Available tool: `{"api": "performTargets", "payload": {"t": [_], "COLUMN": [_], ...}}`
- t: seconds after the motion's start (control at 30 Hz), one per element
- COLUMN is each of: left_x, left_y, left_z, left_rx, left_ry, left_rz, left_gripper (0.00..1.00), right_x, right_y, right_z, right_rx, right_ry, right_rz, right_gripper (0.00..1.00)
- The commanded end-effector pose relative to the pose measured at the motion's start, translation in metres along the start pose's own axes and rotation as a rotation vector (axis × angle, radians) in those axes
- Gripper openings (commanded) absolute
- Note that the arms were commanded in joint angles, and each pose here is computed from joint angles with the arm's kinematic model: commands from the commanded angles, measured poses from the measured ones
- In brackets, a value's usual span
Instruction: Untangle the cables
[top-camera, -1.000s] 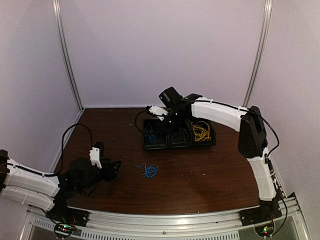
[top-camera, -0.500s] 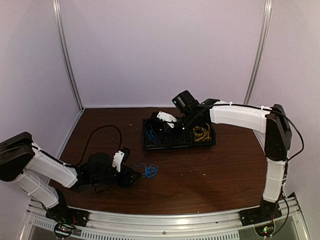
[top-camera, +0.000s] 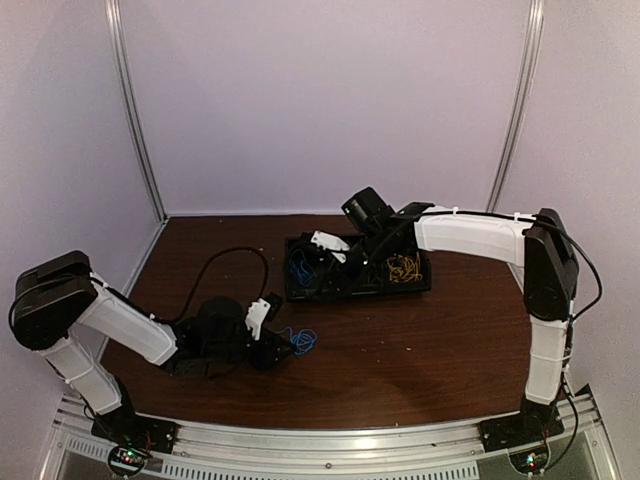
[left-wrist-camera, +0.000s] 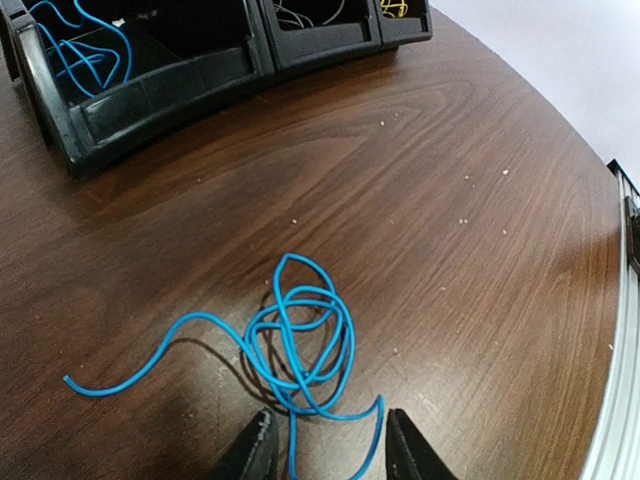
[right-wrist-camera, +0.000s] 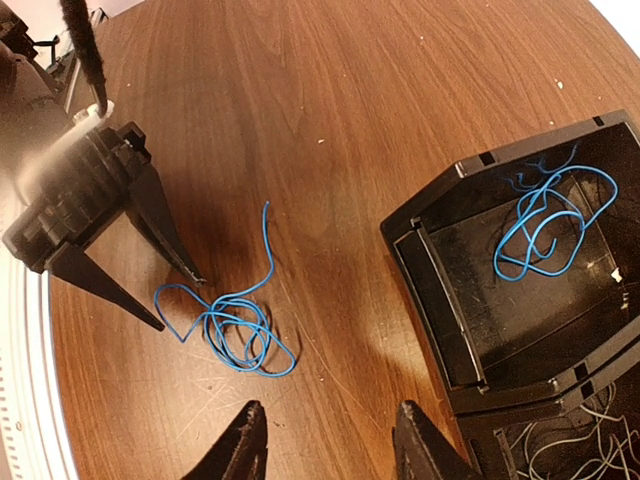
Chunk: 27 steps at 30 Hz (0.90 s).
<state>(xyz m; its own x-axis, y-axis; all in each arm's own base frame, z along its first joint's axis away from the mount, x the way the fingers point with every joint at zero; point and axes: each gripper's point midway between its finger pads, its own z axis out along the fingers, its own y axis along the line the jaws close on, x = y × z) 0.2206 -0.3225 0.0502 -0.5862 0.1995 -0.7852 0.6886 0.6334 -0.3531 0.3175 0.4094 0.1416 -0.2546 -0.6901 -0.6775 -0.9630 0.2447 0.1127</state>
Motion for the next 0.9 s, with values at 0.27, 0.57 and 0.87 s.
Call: {"api": "performTargets", "payload": {"t": [0.27, 0.57, 0.87], "left_x": [0.014, 0.035, 0.043], "left_y": [-0.005, -0.002, 0.012], "left_z": [-0.012, -0.042, -0.062], "left_rx": [0.034, 0.006, -0.053], "left_ry": [0.026, 0.012, -0.028], "left_rz": [0.024, 0.022, 0.012], "left_gripper": [0.03, 0.0, 0.0], "right_x": [0.011, -0.003, -0.006], "right_y": [0.008, 0.049, 0.071], "right_z": [0.034, 0.102, 0.134], "right_rx": [-0.087, -0.232, -0.35], "right_ry": [0.016, 0.081, 0.104], "right_rz": [0.04, 0.111, 0.232], "right_gripper": [0.41, 0.42, 0.43]}}
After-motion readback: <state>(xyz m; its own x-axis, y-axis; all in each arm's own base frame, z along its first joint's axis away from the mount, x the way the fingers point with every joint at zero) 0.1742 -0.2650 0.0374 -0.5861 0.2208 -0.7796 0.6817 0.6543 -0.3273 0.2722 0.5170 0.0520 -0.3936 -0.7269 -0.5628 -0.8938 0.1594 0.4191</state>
